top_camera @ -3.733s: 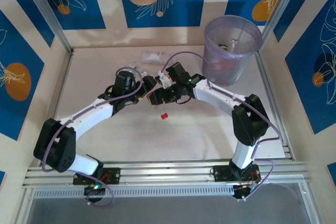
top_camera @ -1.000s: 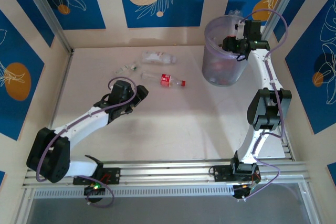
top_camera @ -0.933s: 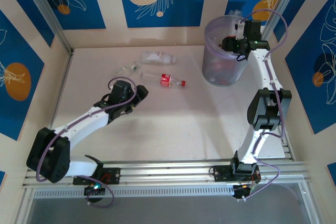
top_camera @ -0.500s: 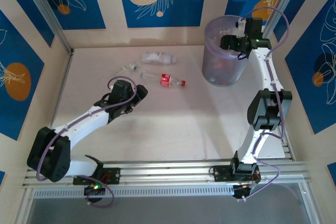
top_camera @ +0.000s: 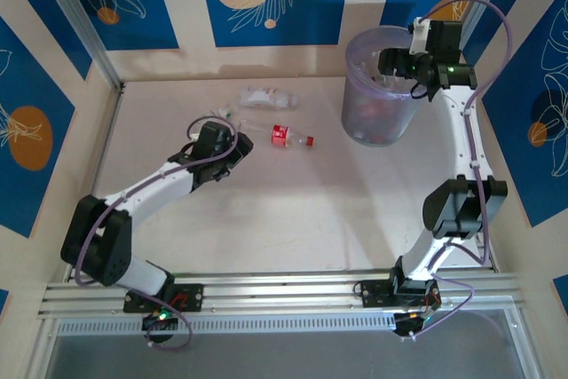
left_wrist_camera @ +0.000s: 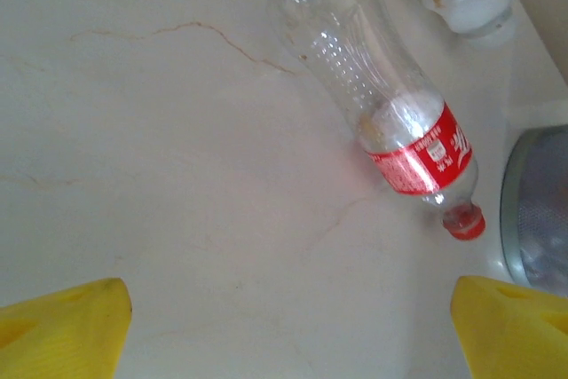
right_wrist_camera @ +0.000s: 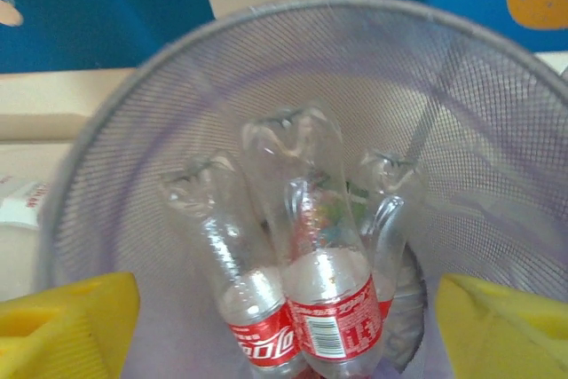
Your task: Put the plastic bottles in the bin
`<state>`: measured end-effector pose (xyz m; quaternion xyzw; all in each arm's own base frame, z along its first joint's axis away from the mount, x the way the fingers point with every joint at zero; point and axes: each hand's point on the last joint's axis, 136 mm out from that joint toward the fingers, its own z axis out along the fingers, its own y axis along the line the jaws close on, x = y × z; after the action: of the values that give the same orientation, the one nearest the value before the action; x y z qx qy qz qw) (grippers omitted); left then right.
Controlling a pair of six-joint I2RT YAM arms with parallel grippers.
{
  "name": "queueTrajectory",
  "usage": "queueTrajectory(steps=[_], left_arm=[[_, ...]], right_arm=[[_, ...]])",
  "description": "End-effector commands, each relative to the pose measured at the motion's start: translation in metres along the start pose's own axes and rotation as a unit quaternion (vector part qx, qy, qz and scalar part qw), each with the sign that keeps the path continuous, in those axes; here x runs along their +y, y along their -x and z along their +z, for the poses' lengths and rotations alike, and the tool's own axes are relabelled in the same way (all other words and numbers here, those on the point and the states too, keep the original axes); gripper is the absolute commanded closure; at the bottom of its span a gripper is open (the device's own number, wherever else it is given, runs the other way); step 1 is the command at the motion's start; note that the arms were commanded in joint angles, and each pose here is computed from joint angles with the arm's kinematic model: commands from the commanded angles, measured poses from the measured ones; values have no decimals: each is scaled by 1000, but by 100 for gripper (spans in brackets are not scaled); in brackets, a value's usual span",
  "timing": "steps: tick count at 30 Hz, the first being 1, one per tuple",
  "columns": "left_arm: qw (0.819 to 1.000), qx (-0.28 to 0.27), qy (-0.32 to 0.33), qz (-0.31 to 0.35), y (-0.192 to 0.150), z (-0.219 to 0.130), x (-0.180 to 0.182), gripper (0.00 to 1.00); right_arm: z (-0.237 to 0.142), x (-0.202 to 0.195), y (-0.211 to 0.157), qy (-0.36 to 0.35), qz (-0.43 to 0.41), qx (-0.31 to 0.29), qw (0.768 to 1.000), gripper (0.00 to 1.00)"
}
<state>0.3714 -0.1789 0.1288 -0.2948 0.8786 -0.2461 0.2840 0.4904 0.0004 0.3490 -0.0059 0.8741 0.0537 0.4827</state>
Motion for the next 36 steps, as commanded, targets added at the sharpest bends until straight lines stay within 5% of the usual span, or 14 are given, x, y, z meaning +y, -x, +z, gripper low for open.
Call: queueTrajectory(steps=[1, 17, 36], left_arm=[[998, -21, 45, -25, 19, 9, 4, 8], [992, -15, 70, -107, 48, 111, -19, 12], [982, -2, 129, -137, 39, 174, 0, 21]], right_arm=[[-33, 22, 8, 25, -8, -22, 999, 13], [-133, 72, -30, 81, -13, -50, 995, 14], [-142, 80, -57, 81, -29, -36, 996, 14]])
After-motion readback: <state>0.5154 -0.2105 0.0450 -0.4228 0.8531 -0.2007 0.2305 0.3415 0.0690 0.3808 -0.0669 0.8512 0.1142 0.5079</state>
